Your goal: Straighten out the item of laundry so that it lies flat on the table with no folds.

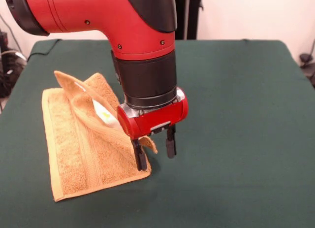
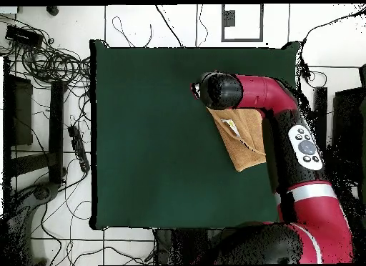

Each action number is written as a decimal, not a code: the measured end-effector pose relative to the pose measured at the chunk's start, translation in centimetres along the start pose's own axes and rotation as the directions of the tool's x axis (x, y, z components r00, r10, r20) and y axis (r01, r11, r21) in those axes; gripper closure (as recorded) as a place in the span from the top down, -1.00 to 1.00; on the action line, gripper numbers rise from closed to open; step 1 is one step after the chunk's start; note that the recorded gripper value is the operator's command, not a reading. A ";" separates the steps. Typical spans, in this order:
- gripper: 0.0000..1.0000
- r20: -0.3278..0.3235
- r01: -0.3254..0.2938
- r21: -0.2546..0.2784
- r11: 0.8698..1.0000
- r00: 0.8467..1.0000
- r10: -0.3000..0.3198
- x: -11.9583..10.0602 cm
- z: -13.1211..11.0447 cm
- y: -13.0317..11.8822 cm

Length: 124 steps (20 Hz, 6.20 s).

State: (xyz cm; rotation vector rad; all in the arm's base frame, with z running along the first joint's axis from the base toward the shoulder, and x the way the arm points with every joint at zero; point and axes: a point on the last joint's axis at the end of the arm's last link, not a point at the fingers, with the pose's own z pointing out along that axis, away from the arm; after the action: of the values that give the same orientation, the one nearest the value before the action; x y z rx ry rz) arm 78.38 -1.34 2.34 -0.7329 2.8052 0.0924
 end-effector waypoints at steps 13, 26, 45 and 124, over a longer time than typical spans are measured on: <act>1.00 -0.033 0.039 0.030 0.999 0.999 -0.038 -0.4 -1.8 -0.6; 1.00 -0.024 0.031 0.075 0.997 0.999 -0.029 -2.1 -3.6 -3.0; 1.00 -0.030 0.002 0.045 0.999 1.000 0.000 -1.2 -0.2 -3.3; 1.00 -0.079 -0.006 0.075 0.997 0.997 0.012 4.3 -6.4 -6.7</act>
State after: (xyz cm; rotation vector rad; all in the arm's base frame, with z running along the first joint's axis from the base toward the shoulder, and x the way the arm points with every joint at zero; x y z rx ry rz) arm 76.63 -10.03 7.48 -0.7217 2.8699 -0.0407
